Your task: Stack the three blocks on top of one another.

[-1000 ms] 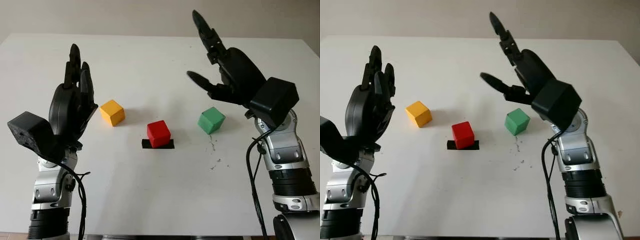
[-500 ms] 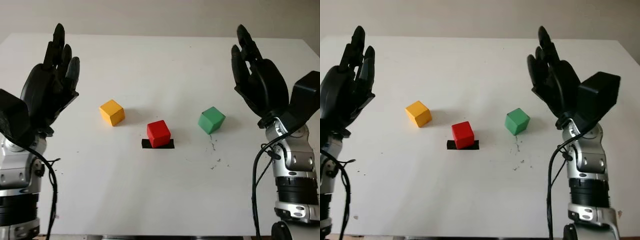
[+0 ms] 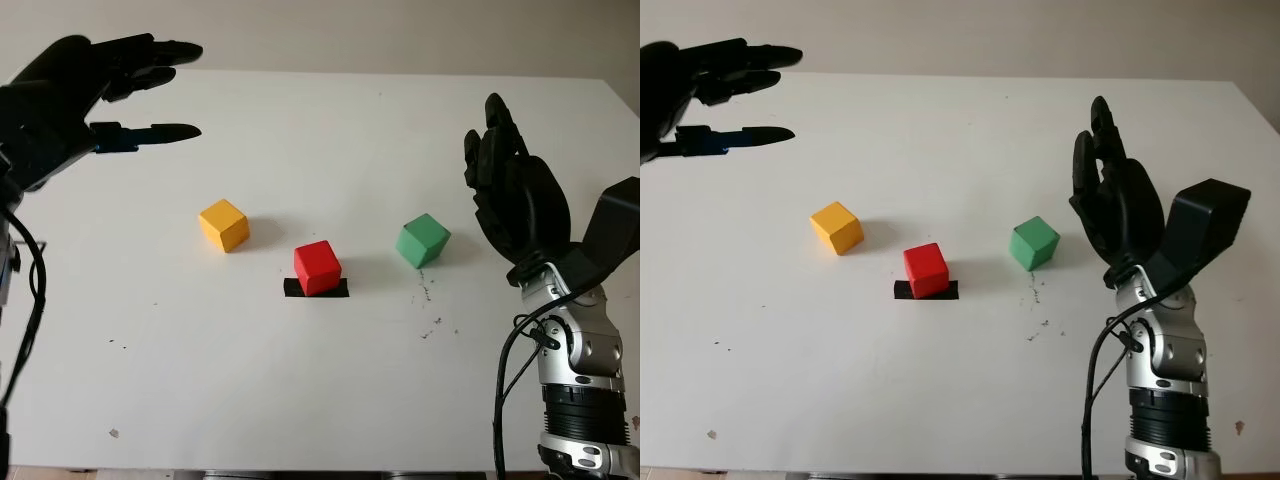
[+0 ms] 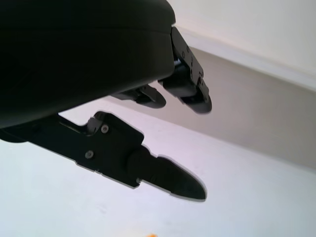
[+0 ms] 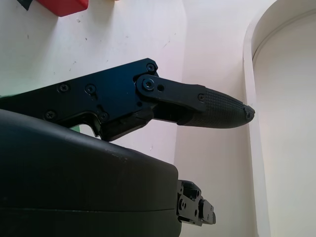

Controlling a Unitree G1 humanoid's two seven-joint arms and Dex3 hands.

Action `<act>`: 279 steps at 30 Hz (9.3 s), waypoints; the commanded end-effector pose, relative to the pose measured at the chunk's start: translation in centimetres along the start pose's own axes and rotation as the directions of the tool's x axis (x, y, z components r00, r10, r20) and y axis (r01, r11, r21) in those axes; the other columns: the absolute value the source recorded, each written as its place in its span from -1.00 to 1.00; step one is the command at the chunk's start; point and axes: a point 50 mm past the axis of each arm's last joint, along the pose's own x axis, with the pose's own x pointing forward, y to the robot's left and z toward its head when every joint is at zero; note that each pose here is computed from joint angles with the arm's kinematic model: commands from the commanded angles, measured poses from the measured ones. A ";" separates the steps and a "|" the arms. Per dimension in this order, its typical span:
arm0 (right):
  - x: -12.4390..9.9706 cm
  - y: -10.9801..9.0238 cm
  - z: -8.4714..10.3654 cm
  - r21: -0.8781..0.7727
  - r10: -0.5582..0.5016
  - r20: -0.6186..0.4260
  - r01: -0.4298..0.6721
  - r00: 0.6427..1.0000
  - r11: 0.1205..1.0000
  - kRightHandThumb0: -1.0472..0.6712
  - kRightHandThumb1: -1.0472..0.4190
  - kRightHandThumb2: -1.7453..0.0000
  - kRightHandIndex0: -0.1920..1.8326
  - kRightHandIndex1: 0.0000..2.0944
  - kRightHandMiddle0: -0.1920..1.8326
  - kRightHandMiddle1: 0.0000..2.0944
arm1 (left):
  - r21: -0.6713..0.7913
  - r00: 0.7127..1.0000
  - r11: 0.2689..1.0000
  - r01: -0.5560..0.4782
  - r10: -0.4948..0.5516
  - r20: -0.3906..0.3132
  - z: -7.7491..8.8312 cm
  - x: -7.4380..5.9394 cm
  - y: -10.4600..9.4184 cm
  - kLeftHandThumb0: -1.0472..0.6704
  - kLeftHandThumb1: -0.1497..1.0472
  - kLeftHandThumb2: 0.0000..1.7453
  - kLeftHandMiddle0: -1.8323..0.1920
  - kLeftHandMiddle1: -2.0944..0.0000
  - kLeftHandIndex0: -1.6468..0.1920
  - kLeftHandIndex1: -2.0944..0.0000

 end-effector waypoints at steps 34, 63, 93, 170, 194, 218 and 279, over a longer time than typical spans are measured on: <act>-0.2 -0.1 0.6 -0.016 -0.005 0.013 0.005 1.000 1.000 -0.63 -1.00 0.23 -1.00 -1.00 -1.00 -1.00 | 0.629 0.912 0.753 0.195 -0.375 0.167 0.8 3.6 -8.9 -0.51 0.61 -0.93 0.85 0.97 0.28 0.94; -0.4 0.0 0.4 0.002 -0.001 0.009 0.001 1.000 1.000 -0.62 -1.00 0.26 -1.00 -1.00 -1.00 -1.00 | 0.610 0.908 0.766 0.201 -0.380 0.178 0.1 4.0 -11.3 -0.30 0.78 -0.94 0.70 0.94 0.22 0.21; -0.3 0.2 0.2 -0.013 0.004 -0.001 -0.004 1.000 1.000 -0.61 -1.00 0.26 -1.00 -1.00 -1.00 -1.00 | 0.620 0.899 0.780 0.078 -0.324 0.296 5.6 4.7 -5.8 -0.29 0.80 -0.94 0.58 0.96 0.16 0.05; -0.2 1.3 -0.2 0.012 0.001 -0.005 0.000 1.000 1.000 -0.62 -1.00 0.27 -1.00 -1.00 -1.00 -1.00 | 0.691 0.682 0.661 0.293 -0.651 0.333 15.6 5.2 -9.5 -0.34 0.82 -0.94 0.57 0.94 0.43 -0.56; -0.2 1.2 -0.3 0.024 0.001 -0.009 0.000 1.000 1.000 -0.61 -1.00 0.28 -1.00 -1.00 -1.00 -1.00 | 0.726 0.715 0.646 0.236 -0.621 0.320 15.6 5.2 -9.4 -0.48 0.82 -0.94 0.79 0.96 0.69 0.19; -0.2 1.1 -0.1 0.015 0.008 0.003 -0.008 1.000 1.000 -0.63 -1.00 0.31 -1.00 -1.00 -1.00 -0.98 | 0.612 0.708 0.639 0.466 -0.684 0.175 14.4 3.9 -6.0 -0.59 0.73 -0.95 1.00 1.00 0.94 0.96; 1.9 -1.5 3.7 -0.905 0.391 -0.420 -0.343 0.819 -0.253 -0.52 -0.76 0.93 -0.83 -0.94 -0.49 -0.92 | -0.889 0.917 0.285 -0.358 0.289 -0.277 -1.9 -5.0 -16.1 -0.67 1.00 -0.29 0.99 0.95 1.00 0.98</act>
